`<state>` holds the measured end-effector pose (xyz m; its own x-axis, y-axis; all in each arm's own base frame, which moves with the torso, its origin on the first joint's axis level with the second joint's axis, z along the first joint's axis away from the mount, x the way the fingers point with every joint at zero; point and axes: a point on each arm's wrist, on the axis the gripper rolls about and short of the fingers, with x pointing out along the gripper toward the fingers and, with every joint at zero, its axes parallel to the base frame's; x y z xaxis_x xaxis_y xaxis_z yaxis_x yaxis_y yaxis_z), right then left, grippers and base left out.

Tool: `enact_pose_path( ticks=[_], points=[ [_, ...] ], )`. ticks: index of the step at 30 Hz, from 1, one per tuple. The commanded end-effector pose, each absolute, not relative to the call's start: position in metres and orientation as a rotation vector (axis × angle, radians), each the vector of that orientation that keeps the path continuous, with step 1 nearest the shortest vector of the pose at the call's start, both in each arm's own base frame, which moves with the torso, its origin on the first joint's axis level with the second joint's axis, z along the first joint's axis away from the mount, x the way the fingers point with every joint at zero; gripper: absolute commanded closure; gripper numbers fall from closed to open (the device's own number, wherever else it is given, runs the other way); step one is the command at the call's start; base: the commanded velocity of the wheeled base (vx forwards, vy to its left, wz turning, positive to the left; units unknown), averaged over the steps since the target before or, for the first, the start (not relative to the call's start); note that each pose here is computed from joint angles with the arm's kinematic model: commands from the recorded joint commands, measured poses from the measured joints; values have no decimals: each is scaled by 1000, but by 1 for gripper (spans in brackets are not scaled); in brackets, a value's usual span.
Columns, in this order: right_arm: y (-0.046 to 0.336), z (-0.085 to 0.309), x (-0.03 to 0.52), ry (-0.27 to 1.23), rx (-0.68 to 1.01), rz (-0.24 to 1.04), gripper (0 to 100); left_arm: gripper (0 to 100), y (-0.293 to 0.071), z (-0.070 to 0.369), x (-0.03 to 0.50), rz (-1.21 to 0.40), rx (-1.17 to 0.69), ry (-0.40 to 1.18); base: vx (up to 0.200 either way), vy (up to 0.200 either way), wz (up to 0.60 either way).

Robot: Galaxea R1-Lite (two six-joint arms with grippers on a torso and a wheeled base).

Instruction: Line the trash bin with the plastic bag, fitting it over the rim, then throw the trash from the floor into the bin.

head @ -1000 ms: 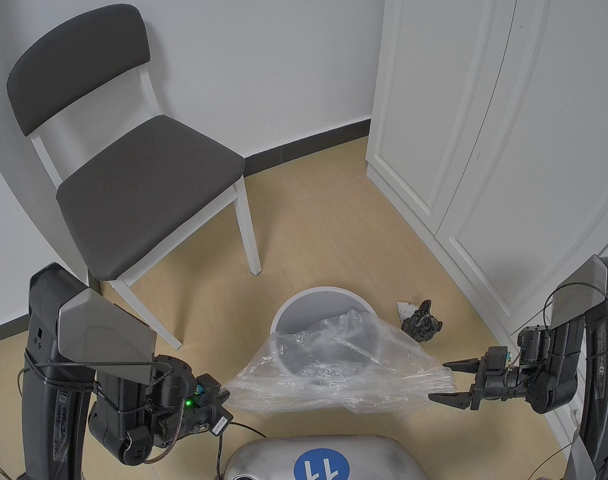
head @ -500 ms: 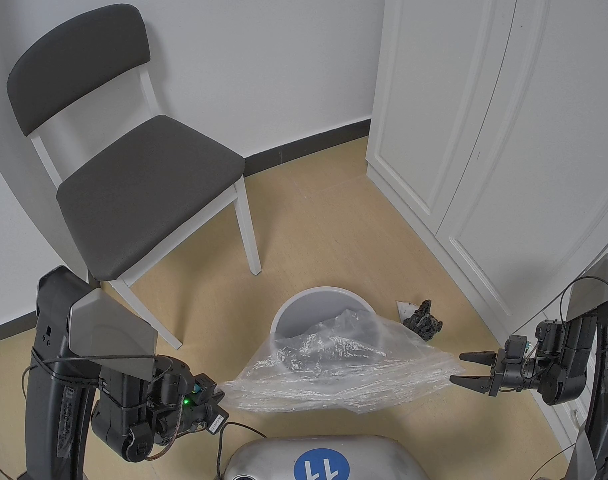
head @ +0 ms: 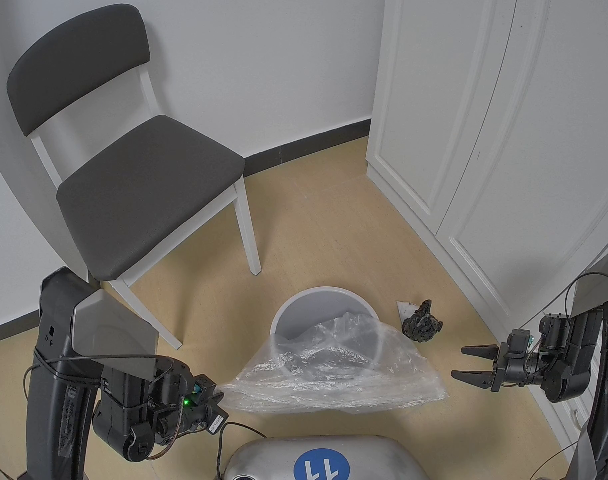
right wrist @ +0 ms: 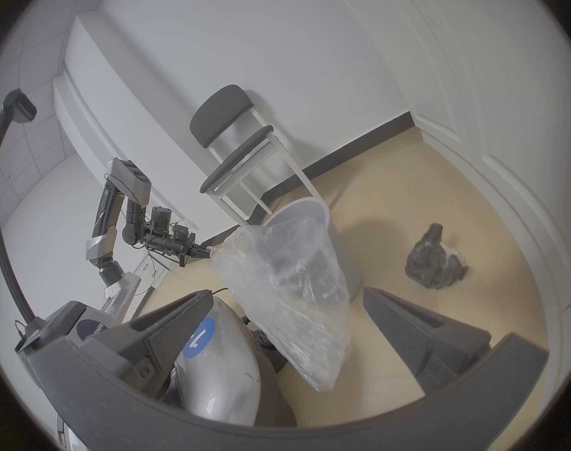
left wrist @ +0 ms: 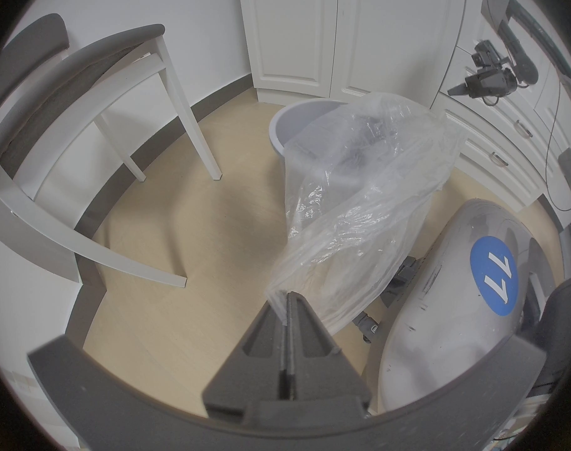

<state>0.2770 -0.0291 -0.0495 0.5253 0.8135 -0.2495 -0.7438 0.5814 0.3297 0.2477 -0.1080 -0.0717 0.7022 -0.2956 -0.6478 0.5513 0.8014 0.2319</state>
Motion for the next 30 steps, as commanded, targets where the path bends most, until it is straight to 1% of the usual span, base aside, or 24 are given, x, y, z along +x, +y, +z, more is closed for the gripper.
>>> enact_pose_path(
  ticks=[1, 2, 5, 7, 10, 11, 12, 13, 14, 16, 17, 18, 19, 20, 22, 25, 26, 29, 30],
  points=[
    [15, 3, 268, 334, 60, 920, 0, 100, -108, -71, 248, -487, 431, 626, 0, 0, 0],
    [33, 13, 263, 335, 12, 853, 0, 100, -109, -70, 249, -487, 430, 623, 0, 0, 0],
    [76, 31, 255, 306, -83, 713, 0, 100, -108, -69, 248, -486, 430, 622, 0, 0, 0],
    [103, 39, 245, 274, -135, 669, 0, 100, -108, -68, 248, -486, 430, 622, 0, 0, 0],
    [141, 45, 233, 229, -178, 686, 0, 100, -109, -68, 249, -486, 430, 619, 0, 0, 0],
    [145, 45, 232, 225, -181, 692, 0, 100, -109, -68, 249, -486, 430, 619, 0, 0, 0],
    [164, 47, 230, 187, -200, 723, 0, 100, -108, -68, 249, -484, 428, 619, 0, 0, 0],
    [169, 47, 230, 177, -208, 730, 0, 100, -108, -68, 249, -484, 428, 619, 0, 0, 0],
    [183, 43, 232, 150, -247, 748, 0, 100, -108, -68, 249, -484, 426, 618, 0, 0, 0],
    [196, 38, 237, 100, -352, 746, 0, 100, -108, -68, 249, -483, 426, 617, 0, 0, 0],
    [199, 32, 240, 110, -440, 736, 0, 100, -109, -67, 248, -485, 426, 616, 0, 0, 0],
    [200, 30, 241, 113, -467, 731, 0, 100, -109, -67, 248, -485, 426, 616, 0, 0, 0],
    [206, 21, 246, 137, -595, 697, 0, 100, -108, -66, 248, -485, 427, 613, 0, 0, 0],
    [213, 17, 247, 152, -660, 677, 0, 100, -109, -63, 249, -483, 424, 603, 0, 0, 0],
    [228, 13, 247, 159, -702, 674, 0, 100, -109, -60, 249, -482, 422, 594, 0, 0, 0],
    [249, 7, 245, 181, -748, 721, 0, 100, -109, -57, 250, -480, 412, 583, 0, 0, 0],
    [251, 6, 245, 186, -755, 727, 0, 100, -110, -56, 249, -480, 409, 582, 0, 0, 0],
    [256, -6, 239, 244, -868, 786, 0, 100, -112, -54, 250, -477, 386, 576, 0, 0, 0],
    [256, -6, 239, 244, -868, 786, 0, 100, -112, -54, 250, -477, 386, 576, 0, 0, 0]
  ],
)
